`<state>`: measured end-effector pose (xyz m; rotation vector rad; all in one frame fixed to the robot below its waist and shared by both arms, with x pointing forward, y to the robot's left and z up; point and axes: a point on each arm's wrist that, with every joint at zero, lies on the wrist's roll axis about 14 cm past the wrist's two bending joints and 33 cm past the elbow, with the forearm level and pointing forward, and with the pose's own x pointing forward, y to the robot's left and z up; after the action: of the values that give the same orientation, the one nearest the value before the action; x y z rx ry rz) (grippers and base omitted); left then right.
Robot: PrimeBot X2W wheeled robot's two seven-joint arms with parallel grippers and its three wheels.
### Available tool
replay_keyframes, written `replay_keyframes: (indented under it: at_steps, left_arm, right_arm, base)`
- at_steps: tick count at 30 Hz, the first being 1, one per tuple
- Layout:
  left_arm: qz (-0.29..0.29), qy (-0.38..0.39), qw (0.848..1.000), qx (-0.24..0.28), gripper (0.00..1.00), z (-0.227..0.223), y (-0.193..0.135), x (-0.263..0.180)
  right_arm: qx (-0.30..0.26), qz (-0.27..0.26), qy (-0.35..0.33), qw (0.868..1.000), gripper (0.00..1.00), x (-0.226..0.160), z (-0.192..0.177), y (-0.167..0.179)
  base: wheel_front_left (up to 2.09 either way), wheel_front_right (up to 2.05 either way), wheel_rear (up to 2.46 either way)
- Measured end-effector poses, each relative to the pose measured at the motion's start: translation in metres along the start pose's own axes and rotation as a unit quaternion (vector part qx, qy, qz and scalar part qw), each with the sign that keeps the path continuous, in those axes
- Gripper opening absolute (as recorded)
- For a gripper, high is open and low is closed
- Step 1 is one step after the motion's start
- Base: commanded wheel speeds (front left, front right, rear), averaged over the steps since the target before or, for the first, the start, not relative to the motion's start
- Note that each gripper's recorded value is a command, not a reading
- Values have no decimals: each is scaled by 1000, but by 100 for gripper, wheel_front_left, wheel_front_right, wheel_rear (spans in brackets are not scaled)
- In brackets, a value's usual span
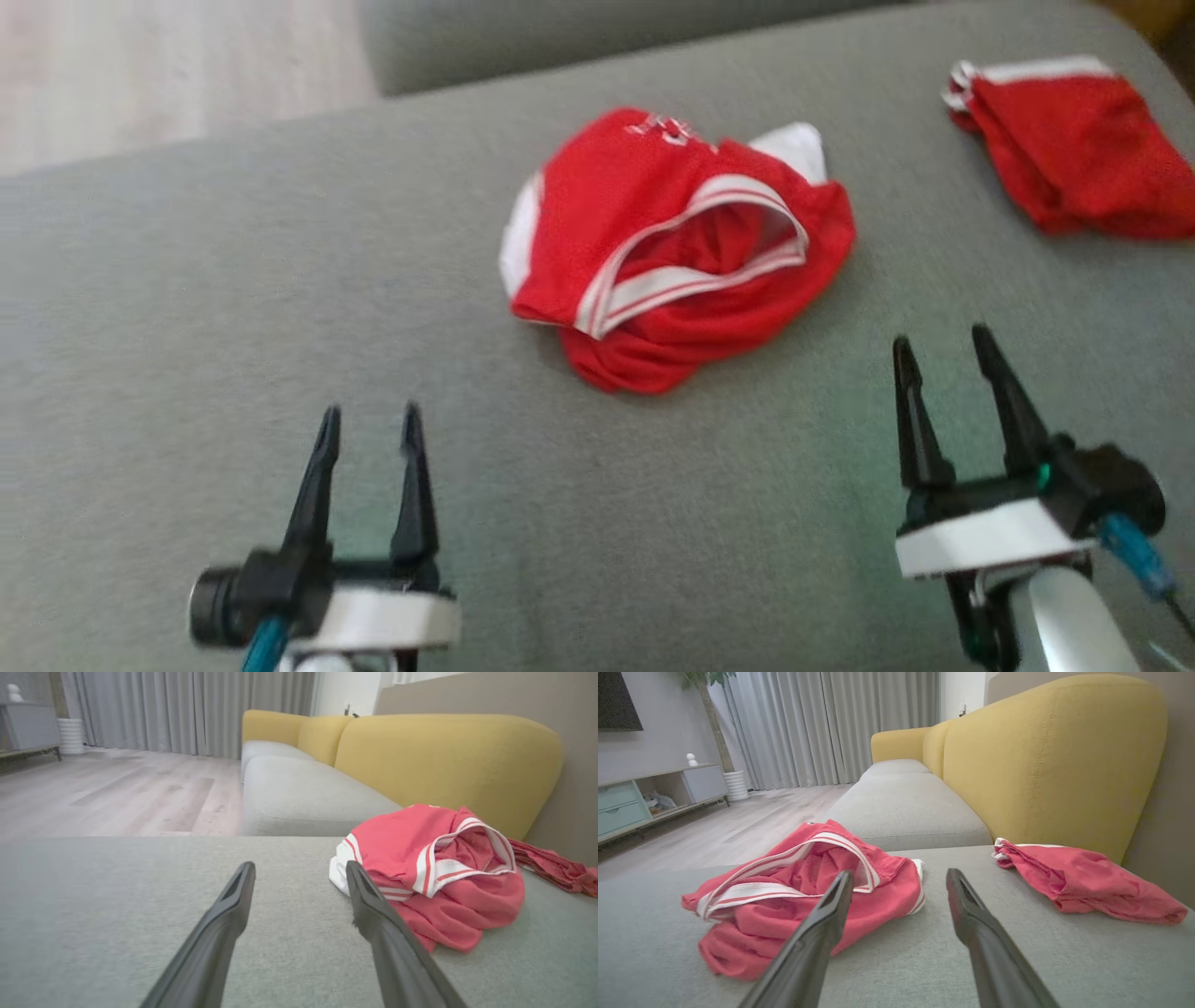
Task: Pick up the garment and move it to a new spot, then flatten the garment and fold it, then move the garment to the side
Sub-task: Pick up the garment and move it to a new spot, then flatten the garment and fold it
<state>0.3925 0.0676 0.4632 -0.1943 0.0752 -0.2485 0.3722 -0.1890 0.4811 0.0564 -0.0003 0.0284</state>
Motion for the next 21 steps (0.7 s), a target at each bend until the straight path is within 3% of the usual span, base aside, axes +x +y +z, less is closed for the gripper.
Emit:
replay_keyframes:
  at_steps: [9, 21]
  left_arm:
    - [72, -50, 996, 16, 100, 33, 28, -56]
    - [92, -67, 993, 19, 100, 43, 34, -69]
  right_arm:
    - [3, 46, -8, 999, 100, -18, 5, 32]
    - [3, 65, -16, 998, 100, -19, 9, 44]
  base:
    - [0, 0, 0]
    - [0, 0, 0]
